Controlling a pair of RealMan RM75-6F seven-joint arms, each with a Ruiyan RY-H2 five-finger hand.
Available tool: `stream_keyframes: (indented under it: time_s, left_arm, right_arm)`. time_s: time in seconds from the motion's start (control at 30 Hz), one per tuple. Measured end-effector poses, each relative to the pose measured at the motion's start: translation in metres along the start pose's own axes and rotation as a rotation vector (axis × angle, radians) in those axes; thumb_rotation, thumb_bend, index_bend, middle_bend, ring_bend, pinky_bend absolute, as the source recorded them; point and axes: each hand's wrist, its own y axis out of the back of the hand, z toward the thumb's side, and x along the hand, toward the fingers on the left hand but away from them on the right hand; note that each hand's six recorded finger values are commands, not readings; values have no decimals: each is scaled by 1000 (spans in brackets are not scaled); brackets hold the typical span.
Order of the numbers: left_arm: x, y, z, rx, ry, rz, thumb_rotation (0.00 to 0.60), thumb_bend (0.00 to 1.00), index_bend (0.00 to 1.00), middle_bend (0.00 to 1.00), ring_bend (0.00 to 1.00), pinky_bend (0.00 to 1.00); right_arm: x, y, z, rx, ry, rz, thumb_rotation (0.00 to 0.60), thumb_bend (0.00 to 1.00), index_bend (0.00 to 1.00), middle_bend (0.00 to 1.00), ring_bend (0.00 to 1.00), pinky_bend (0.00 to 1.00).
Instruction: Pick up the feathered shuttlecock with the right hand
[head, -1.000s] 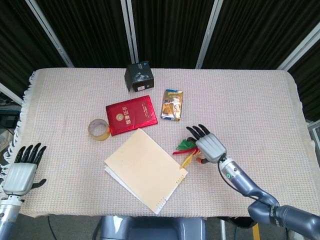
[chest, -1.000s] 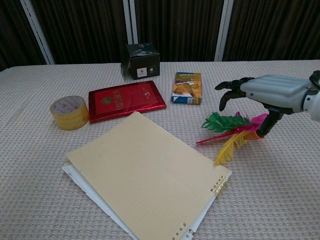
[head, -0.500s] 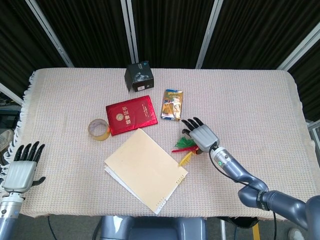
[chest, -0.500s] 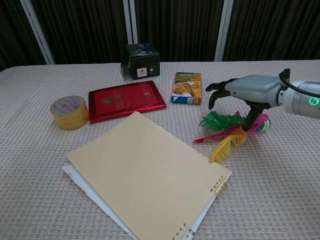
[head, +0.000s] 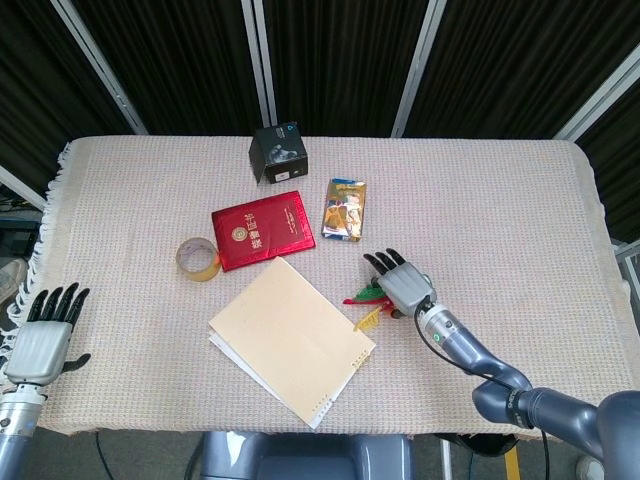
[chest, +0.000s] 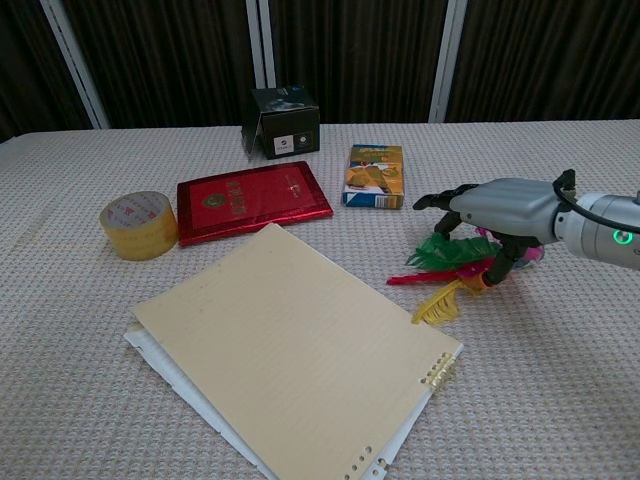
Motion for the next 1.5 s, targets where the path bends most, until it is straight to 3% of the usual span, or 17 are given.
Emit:
stream_keyframes:
  time_s: [0.17, 0.4, 0.63, 0.9, 1.03, 1.33, 1.5]
  left_arm:
    - [0, -2, 2, -7, -11, -10, 600, 91, 0, 0, 0, 0]
    - [-2, 0, 3, -11, -21, -5, 600, 92, 0, 0, 0, 0]
    - [-4, 2, 5, -16, -31, 3, 600, 90, 0, 0, 0, 0]
    - [-7, 1, 9, -18, -47, -2, 600, 127, 0, 0, 0, 0]
    - [-11, 1, 13, -37, -59, -17, 600, 126, 0, 0, 0, 0]
    - [-20, 6, 18, -42, -89, -9, 600, 127, 0, 0, 0, 0]
    - [-23, 7, 19, -45, -101, -7, 600, 126, 0, 0, 0, 0]
  right_arm:
    - [-1, 2, -3, 27, -4, -20, 600, 326, 669, 40, 0, 0]
    - [3, 17, -8, 51, -15, -67, 600, 295, 673, 47, 0, 0]
    - [19, 38, -29, 74, -64, -102, 600, 295, 641, 40, 0, 0]
    - [49, 52, -69, 143, -163, -83, 600, 280, 555, 4, 0, 0]
    - [66, 58, -85, 146, -213, -59, 600, 273, 465, 0, 0, 0]
    - [90, 71, -94, 141, -260, -35, 600, 267, 102, 0, 0, 0]
    - [99, 80, -95, 143, -271, -42, 600, 262, 5, 0, 0, 0]
